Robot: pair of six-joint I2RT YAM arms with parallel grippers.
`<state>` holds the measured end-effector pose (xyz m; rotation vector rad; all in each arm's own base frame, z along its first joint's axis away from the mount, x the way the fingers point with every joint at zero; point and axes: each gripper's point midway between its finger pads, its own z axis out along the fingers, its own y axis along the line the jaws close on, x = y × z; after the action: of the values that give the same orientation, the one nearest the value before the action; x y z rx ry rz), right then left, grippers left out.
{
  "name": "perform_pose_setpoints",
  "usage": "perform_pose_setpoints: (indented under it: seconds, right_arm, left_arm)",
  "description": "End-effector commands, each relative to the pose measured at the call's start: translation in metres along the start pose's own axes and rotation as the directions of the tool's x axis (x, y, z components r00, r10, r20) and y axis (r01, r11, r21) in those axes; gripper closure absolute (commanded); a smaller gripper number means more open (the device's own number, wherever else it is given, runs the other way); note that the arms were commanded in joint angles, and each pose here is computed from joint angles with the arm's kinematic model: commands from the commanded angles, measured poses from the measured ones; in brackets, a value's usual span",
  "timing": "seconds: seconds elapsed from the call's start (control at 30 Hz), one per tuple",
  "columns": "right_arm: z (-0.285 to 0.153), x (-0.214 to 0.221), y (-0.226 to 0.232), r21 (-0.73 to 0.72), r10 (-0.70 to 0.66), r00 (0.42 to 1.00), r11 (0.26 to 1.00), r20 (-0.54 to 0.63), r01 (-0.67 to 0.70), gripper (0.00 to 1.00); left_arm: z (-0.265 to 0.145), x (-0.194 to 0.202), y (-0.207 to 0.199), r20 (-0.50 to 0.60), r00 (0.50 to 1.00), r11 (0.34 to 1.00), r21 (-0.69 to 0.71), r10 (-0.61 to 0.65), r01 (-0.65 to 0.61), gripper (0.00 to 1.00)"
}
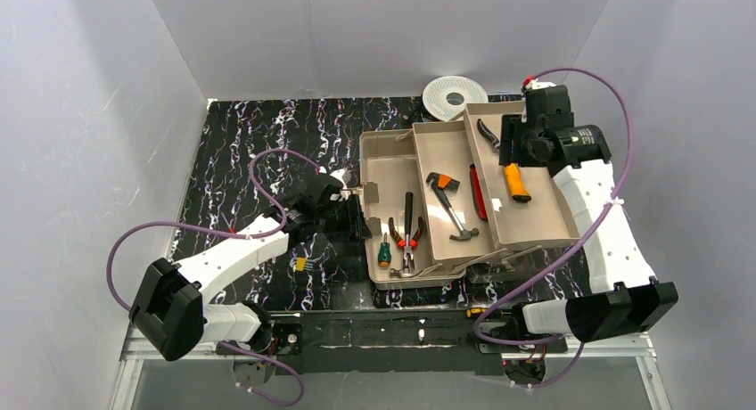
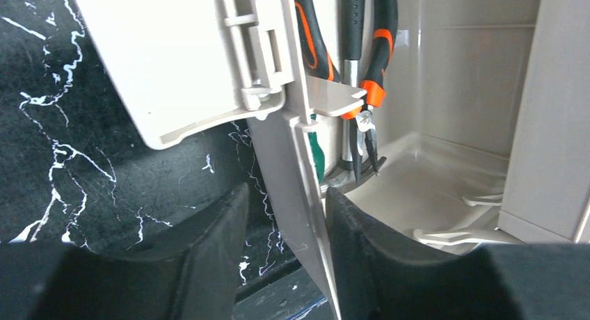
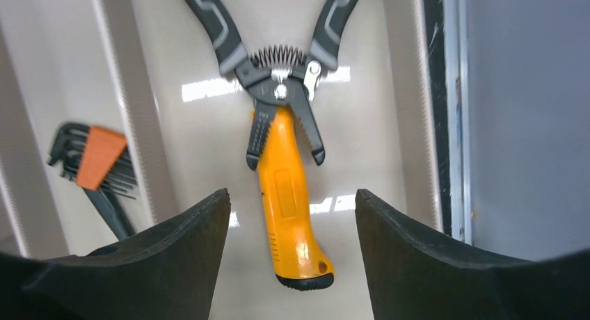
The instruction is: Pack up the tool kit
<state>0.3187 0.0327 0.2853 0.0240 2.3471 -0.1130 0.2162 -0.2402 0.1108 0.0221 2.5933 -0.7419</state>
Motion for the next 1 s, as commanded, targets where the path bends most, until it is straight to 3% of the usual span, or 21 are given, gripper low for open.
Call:
perform_pose_setpoints:
  seconds: [0.0,0.23,0.43,0.6,0.67,0.73,0.8,0.83,0.97]
  right_arm:
    - [0.011,0.039,0.006,-0.016,0.027,0.992,0.999,-0.121,-0.029,0.26]
    - [0.028,0.072,0.016,-0.036,0.065,0.976,0.997,-0.207,-0.074,0.29]
    - [0.008,0.085,0.052,-0.269,0.026,0.967,0.958,-0.255,-0.096,0.60]
    - [-0.015,0.083,0.055,-0.319,0.022,0.975,0.943,-0.220,-0.093,0.63]
    - [-0.024,0.084,0.051,-0.311,0.020,0.976,0.946,-0.216,-0.088,0.70]
    - [-0.031,0.082,0.048,-0.305,0.017,0.979,0.949,-0.202,-0.079,0.65]
    - [-0.034,0.078,0.043,-0.284,0.025,0.984,0.956,-0.177,-0.075,0.35]
    - [-0.035,0.078,0.042,-0.281,0.028,0.985,0.957,-0.171,-0.076,0.29]
    - [-0.035,0.071,0.027,-0.202,0.051,0.990,0.976,-0.134,-0.078,0.21]
  left_arm:
    - [-0.003,-0.008,0.011,0.025,1.000,1.000,-0.025,0.002,-0.001,0.60]
    - [-0.011,-0.015,0.009,0.060,0.998,1.000,-0.020,0.009,-0.008,0.62]
    - [-0.017,-0.017,0.007,0.072,0.997,1.000,-0.016,0.013,-0.012,0.62]
    - [-0.021,-0.020,0.005,0.078,0.997,1.000,-0.016,0.019,-0.018,0.63]
    - [-0.022,-0.022,0.004,0.082,0.996,1.000,-0.020,0.022,-0.020,0.63]
    - [-0.023,-0.023,0.005,0.084,0.996,0.999,-0.026,0.025,-0.023,0.63]
    - [-0.024,-0.024,0.006,0.085,0.996,0.999,-0.036,0.028,-0.025,0.63]
    - [-0.024,-0.025,0.006,0.087,0.996,0.999,-0.041,0.030,-0.026,0.63]
    - [-0.026,-0.028,0.008,0.093,0.995,0.998,-0.061,0.034,-0.029,0.63]
